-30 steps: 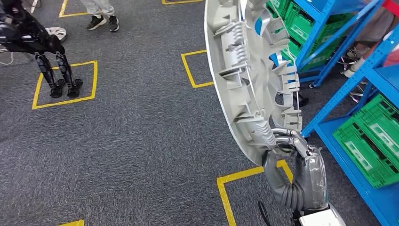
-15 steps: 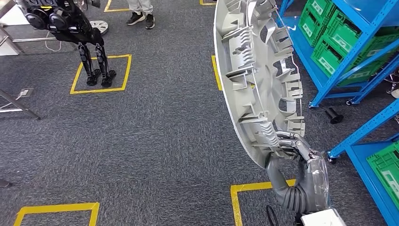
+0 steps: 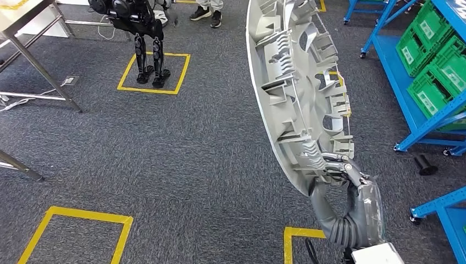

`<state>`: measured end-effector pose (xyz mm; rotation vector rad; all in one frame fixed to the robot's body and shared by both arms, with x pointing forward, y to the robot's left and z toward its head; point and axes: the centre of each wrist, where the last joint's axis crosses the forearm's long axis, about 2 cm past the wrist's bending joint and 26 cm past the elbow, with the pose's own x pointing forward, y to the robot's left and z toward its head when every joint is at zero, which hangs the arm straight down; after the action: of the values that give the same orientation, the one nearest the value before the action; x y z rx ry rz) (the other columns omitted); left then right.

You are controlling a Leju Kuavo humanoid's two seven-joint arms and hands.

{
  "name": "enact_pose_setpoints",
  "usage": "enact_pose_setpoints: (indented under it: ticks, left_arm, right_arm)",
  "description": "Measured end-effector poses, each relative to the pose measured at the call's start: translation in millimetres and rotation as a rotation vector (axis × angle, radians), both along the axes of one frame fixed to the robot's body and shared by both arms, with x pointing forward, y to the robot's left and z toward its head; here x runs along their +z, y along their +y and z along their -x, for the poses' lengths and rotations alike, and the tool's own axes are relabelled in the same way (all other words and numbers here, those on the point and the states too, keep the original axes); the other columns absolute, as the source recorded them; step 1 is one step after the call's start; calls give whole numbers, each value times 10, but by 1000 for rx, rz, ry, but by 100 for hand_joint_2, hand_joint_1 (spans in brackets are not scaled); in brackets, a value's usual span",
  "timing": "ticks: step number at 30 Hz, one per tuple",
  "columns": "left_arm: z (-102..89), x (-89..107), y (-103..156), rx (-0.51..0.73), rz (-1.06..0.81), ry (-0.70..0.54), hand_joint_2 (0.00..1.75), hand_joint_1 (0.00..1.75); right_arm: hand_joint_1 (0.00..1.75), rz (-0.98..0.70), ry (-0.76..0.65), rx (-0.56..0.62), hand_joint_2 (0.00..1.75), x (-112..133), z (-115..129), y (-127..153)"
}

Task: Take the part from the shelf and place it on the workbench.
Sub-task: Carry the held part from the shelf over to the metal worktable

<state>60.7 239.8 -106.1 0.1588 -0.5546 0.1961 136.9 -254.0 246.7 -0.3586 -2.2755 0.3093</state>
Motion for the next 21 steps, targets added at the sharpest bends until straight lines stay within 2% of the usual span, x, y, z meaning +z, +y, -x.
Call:
enact_pose_setpoints:
  ticks: [21]
  left_arm:
    - [7,-2,0,34,19,-5,0,0]
  right_arm:
    - [175,-14,-9,119,175,9,-206,80]
